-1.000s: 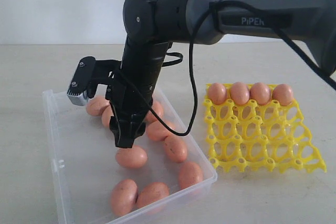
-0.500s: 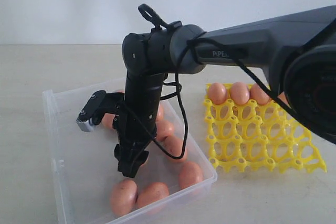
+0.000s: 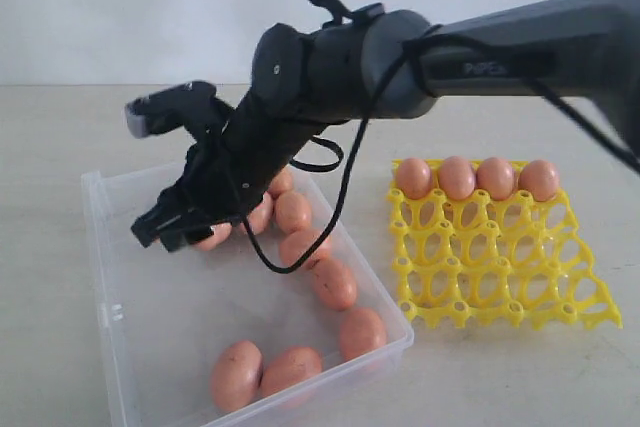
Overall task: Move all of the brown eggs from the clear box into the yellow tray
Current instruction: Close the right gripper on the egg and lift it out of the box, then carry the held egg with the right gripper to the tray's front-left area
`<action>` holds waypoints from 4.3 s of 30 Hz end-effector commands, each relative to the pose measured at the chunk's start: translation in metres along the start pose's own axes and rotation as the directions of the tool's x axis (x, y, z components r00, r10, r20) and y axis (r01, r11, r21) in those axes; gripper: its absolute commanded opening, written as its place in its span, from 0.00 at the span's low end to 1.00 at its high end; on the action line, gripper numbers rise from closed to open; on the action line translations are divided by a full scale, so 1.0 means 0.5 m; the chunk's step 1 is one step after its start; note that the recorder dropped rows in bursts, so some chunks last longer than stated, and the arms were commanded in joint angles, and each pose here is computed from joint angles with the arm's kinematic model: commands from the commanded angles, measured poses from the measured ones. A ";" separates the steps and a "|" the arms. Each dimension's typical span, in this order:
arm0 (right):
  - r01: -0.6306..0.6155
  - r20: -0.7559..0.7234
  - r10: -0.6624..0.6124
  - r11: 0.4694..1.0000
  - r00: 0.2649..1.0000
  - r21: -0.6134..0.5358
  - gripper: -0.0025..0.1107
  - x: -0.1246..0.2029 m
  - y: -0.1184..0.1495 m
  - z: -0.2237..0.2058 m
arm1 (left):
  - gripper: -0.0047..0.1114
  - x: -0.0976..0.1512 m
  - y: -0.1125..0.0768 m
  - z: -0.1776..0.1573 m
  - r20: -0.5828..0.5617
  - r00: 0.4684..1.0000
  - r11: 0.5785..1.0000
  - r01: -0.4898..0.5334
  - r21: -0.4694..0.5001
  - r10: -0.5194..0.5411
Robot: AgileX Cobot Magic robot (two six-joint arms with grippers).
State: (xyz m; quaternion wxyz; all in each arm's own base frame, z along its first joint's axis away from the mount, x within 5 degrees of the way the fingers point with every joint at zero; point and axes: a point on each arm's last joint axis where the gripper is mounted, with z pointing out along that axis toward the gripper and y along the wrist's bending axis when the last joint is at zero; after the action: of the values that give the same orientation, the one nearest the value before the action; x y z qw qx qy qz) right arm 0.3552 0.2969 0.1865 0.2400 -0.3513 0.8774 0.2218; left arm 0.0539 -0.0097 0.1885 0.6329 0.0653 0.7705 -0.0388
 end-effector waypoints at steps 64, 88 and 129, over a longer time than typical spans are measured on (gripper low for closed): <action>0.285 0.545 -0.488 0.863 0.682 0.416 0.02 0.089 -0.276 -0.632 | 0.08 0.001 0.000 0.000 0.005 1.000 1.000 -0.003 0.003 0.003; -0.601 0.610 0.144 0.447 0.779 0.662 0.02 0.172 -0.395 -0.691 | 0.08 0.001 0.000 0.000 0.005 1.000 1.000 -0.003 0.003 0.003; -0.151 0.582 0.109 0.988 0.806 0.024 0.02 0.227 -0.194 -0.227 | 0.08 0.001 0.000 0.000 0.005 1.000 1.000 -0.003 0.003 0.003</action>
State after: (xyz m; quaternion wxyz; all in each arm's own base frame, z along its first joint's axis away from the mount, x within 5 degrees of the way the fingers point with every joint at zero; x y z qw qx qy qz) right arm 0.3185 0.1256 0.1820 0.4824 -0.2421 0.7926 0.2837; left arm 0.0539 -0.0097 0.1885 0.6329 0.0653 0.7705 -0.0388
